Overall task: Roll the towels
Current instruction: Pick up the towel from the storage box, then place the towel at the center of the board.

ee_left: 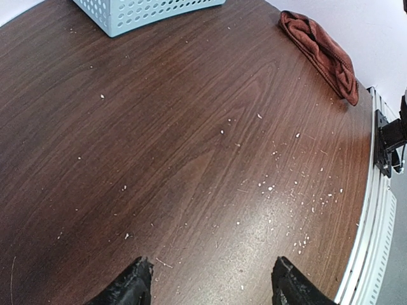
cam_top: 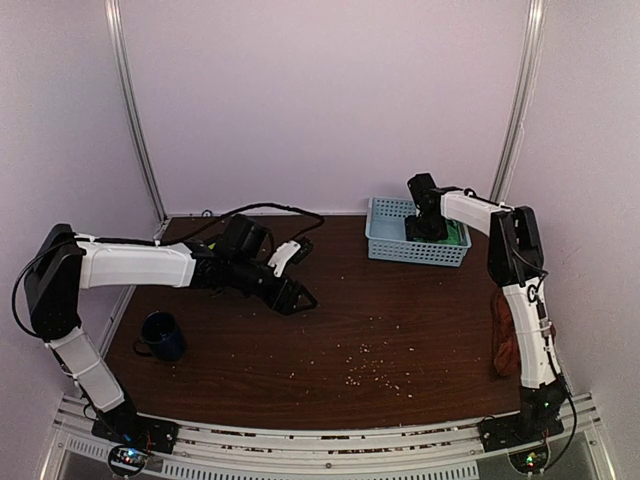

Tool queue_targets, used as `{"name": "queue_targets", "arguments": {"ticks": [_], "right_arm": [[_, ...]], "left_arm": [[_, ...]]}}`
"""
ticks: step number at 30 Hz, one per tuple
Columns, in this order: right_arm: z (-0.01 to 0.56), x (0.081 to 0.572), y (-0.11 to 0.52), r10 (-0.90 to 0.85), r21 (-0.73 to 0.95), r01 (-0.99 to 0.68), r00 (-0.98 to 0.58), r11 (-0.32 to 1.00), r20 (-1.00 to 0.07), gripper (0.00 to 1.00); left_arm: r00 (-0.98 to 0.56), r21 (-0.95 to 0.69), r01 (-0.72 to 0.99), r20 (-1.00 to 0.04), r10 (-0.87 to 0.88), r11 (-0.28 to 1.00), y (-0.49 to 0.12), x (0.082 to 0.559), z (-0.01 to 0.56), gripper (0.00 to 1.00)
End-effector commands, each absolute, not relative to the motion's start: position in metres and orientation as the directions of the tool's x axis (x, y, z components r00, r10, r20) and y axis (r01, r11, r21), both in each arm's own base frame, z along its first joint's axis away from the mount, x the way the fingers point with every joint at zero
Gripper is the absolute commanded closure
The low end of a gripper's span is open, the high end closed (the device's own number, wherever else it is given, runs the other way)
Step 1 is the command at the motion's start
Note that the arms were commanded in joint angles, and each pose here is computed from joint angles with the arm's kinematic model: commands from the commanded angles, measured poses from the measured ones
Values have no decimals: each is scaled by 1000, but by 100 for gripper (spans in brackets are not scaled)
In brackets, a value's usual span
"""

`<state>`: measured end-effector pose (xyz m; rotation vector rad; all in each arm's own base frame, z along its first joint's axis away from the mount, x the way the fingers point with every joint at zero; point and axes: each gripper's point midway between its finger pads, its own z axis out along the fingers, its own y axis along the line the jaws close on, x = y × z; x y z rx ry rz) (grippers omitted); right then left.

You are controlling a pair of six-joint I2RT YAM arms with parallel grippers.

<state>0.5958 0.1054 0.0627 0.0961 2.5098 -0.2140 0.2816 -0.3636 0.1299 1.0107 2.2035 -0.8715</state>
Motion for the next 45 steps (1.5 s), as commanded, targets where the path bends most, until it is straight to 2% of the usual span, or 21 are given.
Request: {"name": "queue_targets", "arguments": {"ticks": [1,3,5,6,8,10,16,20,25,30,33,36,40,45], "right_arm": [[57,603,91,68,-153,198,-798,968,-599,28],[46,605,89,74,-149,198,-805,969,-589,33],[43,606,88,68,-142,183,-811,973,-581,48],[46,606,88,66,-134,176,-810,975,-582,58],[60,606,91,60,-107,152,-804,983,-592,86],[92,606,92,47,-91,134,-777,987,-628,99],[222,599,104,25,2,38,-632,999,-774,100],[291,571,131,-33,38,-119,-549,992,-835,100],[341,517,186,-140,45,-367,-463,929,-876,100],[351,432,274,-349,-69,-656,-307,752,-885,100],[338,379,312,-476,-137,-819,-180,557,-861,100],[308,347,335,-542,-135,-903,-120,408,-832,100],[259,314,358,-672,-220,-947,7,233,-740,100],[227,312,374,-758,-437,-885,173,162,-629,100]], "left_arm": [[-551,-312,807,-705,447,501,-363,280,126,34],[-552,-312,806,-703,448,503,-363,280,125,34],[-553,-313,805,-703,447,504,-363,280,125,34],[-555,-315,804,-702,446,505,-363,280,125,34],[-552,-313,805,-706,443,504,-363,280,127,34],[-547,-305,806,-711,442,507,-361,280,131,34],[-524,-261,808,-728,442,528,-355,284,138,34],[-509,-228,804,-740,439,549,-348,287,144,34],[-494,-180,784,-760,423,593,-331,294,161,34],[-488,-114,726,-781,391,678,-300,302,187,34],[-488,-73,660,-799,353,748,-276,307,206,33],[-493,-41,577,-813,309,816,-251,309,217,32],[-491,-36,522,-830,265,852,-229,304,225,32],[-491,-40,503,-836,247,864,-219,296,225,32]]}}
